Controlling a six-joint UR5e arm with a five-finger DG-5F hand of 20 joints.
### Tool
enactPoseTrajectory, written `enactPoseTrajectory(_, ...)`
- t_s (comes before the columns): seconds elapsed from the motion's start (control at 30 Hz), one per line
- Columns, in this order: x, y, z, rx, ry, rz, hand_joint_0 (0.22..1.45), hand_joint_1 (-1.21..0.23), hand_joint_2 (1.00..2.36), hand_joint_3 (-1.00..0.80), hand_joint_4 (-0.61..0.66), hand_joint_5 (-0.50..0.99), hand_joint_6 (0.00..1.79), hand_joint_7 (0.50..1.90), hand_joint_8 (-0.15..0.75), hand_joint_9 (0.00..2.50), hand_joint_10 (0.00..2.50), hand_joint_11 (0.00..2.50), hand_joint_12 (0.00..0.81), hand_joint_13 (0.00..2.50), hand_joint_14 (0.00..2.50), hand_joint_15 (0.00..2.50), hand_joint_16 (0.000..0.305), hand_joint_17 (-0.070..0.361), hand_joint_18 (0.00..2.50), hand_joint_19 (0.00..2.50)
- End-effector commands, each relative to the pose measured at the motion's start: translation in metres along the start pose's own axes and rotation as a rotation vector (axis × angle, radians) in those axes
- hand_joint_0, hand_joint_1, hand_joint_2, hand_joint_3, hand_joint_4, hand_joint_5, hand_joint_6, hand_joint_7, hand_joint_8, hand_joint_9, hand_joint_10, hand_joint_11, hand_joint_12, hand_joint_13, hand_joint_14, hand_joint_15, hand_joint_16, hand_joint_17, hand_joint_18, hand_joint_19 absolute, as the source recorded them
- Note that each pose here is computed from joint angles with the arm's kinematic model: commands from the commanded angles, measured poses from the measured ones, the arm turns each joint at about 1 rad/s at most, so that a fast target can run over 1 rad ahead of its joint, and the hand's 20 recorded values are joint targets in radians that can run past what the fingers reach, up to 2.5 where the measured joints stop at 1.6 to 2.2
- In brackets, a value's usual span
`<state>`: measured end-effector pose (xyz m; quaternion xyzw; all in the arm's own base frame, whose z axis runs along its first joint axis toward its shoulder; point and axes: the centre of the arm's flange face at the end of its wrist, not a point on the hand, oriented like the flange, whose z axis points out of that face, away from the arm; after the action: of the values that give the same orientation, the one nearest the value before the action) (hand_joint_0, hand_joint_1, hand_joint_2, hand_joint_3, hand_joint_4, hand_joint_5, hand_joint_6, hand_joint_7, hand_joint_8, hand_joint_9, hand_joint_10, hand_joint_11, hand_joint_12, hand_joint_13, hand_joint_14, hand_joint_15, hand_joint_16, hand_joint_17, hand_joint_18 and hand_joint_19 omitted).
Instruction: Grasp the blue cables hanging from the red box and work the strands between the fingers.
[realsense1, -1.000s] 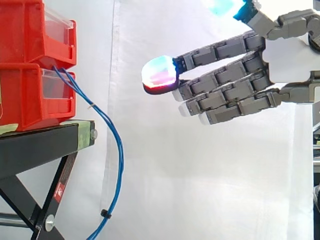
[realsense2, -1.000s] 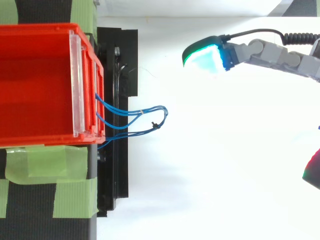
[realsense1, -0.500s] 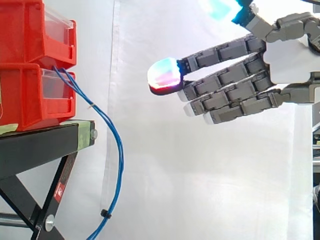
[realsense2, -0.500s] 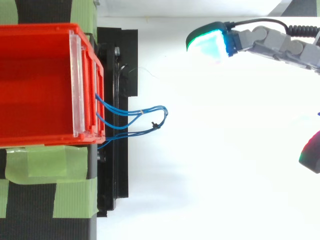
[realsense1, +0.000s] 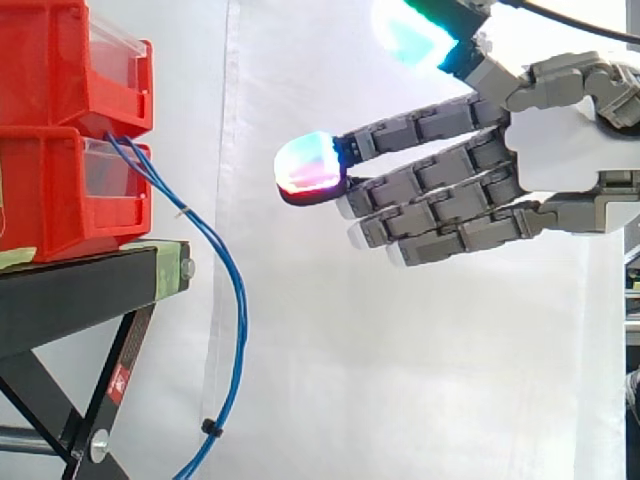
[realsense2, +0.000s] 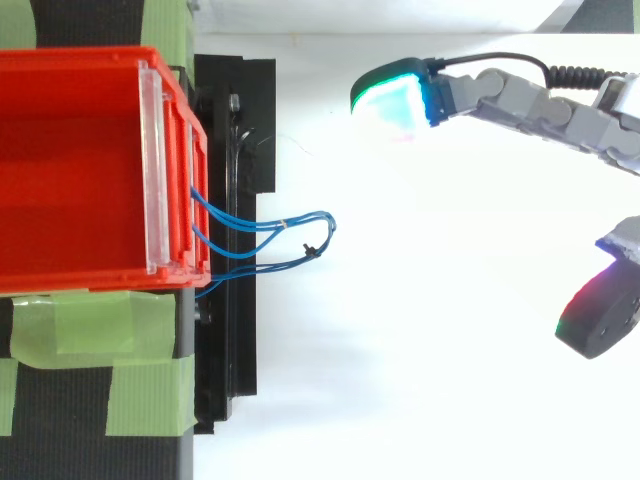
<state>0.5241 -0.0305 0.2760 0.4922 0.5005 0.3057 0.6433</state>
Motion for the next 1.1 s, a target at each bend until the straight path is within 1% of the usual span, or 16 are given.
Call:
enactPoseTrajectory(0.0,0.002,0.000,0.000,-0.004,-0.006,-0.013,0.60,-0.51,1.00,-1.00,0.14,-0.39,0.01,0.69,0.236,0.00,0.00,0.00,0.346,0.00,0.00,0.10,0.067,0.151,0.00,0.03)
enactPoseTrajectory(0.03,0.002,0.001,0.000,-0.004,-0.011,-0.016,0.60,-0.51,1.00,-1.00,0.14,-0.39,0.01,0.69,0.236,0.00,0.00,0.00,0.345,0.00,0.00,0.11,0.067,0.150,0.00,0.03)
enactPoseTrajectory(0.13,0.008,-0.008,0.002,0.013,-0.009,-0.027,0.60,-0.51,1.00,-1.00,0.14,-0.39,0.01,0.69,0.234,0.00,0.00,0.00,0.344,0.00,0.00,0.10,0.067,0.151,0.00,0.04)
enactPoseTrajectory(0.17,0.014,-0.018,0.004,0.024,-0.003,-0.025,0.60,-0.51,1.00,-1.00,0.14,-0.39,0.01,0.69,0.234,0.00,0.00,0.00,0.345,0.00,0.00,0.10,0.067,0.150,0.00,0.03)
enactPoseTrajectory(0.2,0.020,-0.027,0.006,0.033,0.000,-0.013,0.60,-0.51,1.00,-1.00,0.14,-0.39,0.01,0.69,0.235,0.00,0.00,0.00,0.345,0.00,0.00,0.11,0.067,0.150,0.00,0.04)
enactPoseTrajectory(0.23,0.027,-0.037,0.009,0.034,0.002,0.028,0.60,-0.51,1.00,-1.00,0.14,-0.39,0.01,0.69,0.236,0.00,0.00,0.00,0.345,0.00,0.00,0.11,0.067,0.150,0.00,0.04)
enactPoseTrajectory(0.27,0.030,-0.042,0.012,0.034,0.001,0.044,0.60,-0.51,1.00,-1.00,0.14,-0.39,0.01,0.69,0.236,0.00,0.00,0.00,0.345,0.00,0.00,0.11,0.067,0.150,0.00,0.04)
enactPoseTrajectory(0.33,0.040,-0.052,0.018,0.027,-0.001,0.105,0.60,-0.51,1.00,-1.00,0.14,-0.39,0.01,0.69,0.235,0.00,0.00,0.00,0.345,0.00,0.00,0.11,0.067,0.151,0.00,0.03)
enactPoseTrajectory(0.4,0.048,-0.057,0.025,0.023,-0.001,0.134,0.60,-0.51,1.00,-1.00,0.14,-0.39,0.01,0.69,0.236,0.00,0.00,0.00,0.345,0.00,0.00,0.11,0.067,0.151,0.00,0.04)
enactPoseTrajectory(0.47,0.053,-0.057,0.031,0.026,0.000,0.135,0.60,-0.51,1.00,-1.00,0.14,-0.39,0.01,0.69,0.240,0.00,0.00,0.00,0.345,0.00,0.00,0.11,0.067,0.151,0.00,0.04)
enactPoseTrajectory(0.63,0.054,-0.051,0.035,0.023,-0.001,0.124,0.60,-0.51,1.00,-1.00,0.14,-0.38,0.01,0.69,0.242,0.01,0.00,0.00,0.345,0.00,0.00,0.11,0.067,0.150,0.00,0.04)
enactPoseTrajectory(0.93,0.055,-0.053,0.034,0.029,0.000,0.079,0.61,-0.51,1.00,-1.00,0.14,-0.38,0.01,0.69,0.247,0.02,0.00,0.00,0.346,0.00,0.00,0.12,0.067,0.151,0.00,0.04)
enactPoseTrajectory(0.97,0.059,-0.060,0.036,0.035,0.004,0.066,0.61,-0.51,1.00,-1.00,0.14,-0.38,0.01,0.69,0.246,0.02,0.00,0.00,0.345,0.00,0.00,0.11,0.067,0.151,0.00,0.05)
enactPoseTrajectory(1.0,0.059,-0.061,0.037,0.035,0.002,0.066,0.61,-0.51,1.00,-1.00,0.14,-0.38,0.01,0.70,0.246,0.02,0.00,0.00,0.345,0.00,0.00,0.11,0.067,0.151,0.00,0.05)
enactPoseTrajectory(1.03,0.064,-0.067,0.039,0.034,0.003,0.068,0.61,-0.51,1.00,-1.00,0.15,-0.38,0.01,0.69,0.246,0.03,0.00,0.00,0.345,0.00,0.00,0.10,0.067,0.151,0.00,0.06)
enactPoseTrajectory(1.07,0.067,-0.068,0.043,0.023,-0.004,0.082,0.61,-0.51,1.00,-1.00,0.15,-0.38,0.01,0.69,0.246,0.03,0.00,0.00,0.346,0.00,0.00,0.11,0.067,0.151,0.00,0.05)
